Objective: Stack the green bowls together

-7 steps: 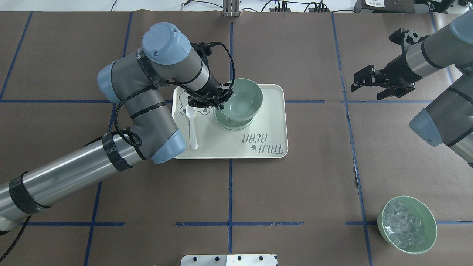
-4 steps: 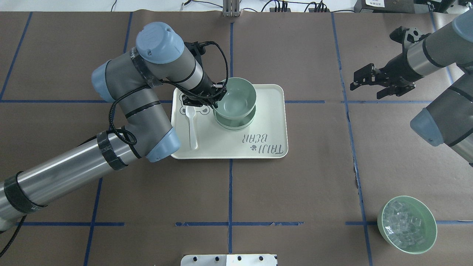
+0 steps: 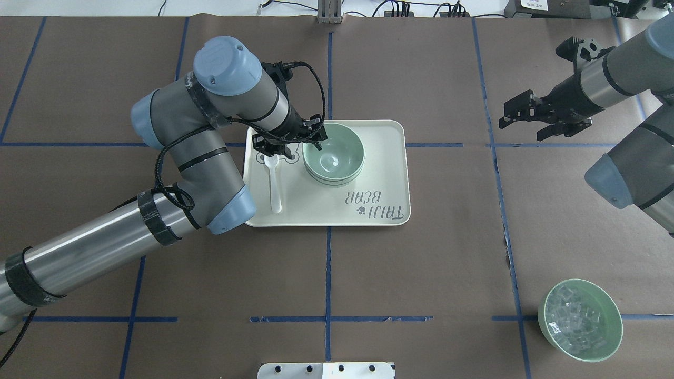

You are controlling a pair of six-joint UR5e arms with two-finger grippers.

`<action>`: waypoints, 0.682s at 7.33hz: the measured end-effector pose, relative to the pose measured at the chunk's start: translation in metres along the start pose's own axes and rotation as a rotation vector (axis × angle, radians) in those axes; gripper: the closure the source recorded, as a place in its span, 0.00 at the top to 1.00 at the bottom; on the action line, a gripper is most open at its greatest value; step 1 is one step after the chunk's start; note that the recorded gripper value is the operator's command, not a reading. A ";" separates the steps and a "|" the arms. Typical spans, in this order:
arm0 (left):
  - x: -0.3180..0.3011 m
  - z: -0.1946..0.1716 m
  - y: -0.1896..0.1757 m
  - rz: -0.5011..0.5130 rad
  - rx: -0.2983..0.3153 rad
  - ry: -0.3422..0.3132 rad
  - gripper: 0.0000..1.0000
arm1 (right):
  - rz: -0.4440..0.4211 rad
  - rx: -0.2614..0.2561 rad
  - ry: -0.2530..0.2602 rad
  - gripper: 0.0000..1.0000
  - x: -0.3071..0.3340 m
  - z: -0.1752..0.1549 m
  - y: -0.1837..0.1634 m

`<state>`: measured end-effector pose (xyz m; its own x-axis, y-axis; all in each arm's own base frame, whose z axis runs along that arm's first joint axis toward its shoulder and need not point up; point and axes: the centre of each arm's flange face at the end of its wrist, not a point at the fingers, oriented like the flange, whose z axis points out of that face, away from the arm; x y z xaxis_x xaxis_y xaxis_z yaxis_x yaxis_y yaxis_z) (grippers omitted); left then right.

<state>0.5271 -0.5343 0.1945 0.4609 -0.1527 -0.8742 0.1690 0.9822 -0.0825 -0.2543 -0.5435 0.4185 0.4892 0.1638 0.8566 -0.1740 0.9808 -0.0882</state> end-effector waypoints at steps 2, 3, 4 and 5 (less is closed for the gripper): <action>-0.055 -0.028 -0.010 0.101 0.034 -0.007 1.00 | 0.015 0.007 0.007 1.00 0.008 -0.004 -0.005; -0.095 -0.053 -0.015 0.168 0.060 -0.011 1.00 | 0.013 0.016 0.019 1.00 0.022 -0.010 -0.010; -0.133 -0.078 -0.020 0.233 0.087 -0.023 1.00 | -0.022 0.021 0.044 1.00 0.041 -0.015 -0.016; -0.174 -0.100 -0.031 0.299 0.108 -0.047 1.00 | -0.073 0.018 0.082 1.00 0.064 -0.023 -0.023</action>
<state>0.3548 -0.5269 0.3014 0.5437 0.1340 -0.8285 0.1097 0.9674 0.2284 -0.1992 -0.5536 0.4631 0.5695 0.1011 0.8158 -0.1508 0.9884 -0.0172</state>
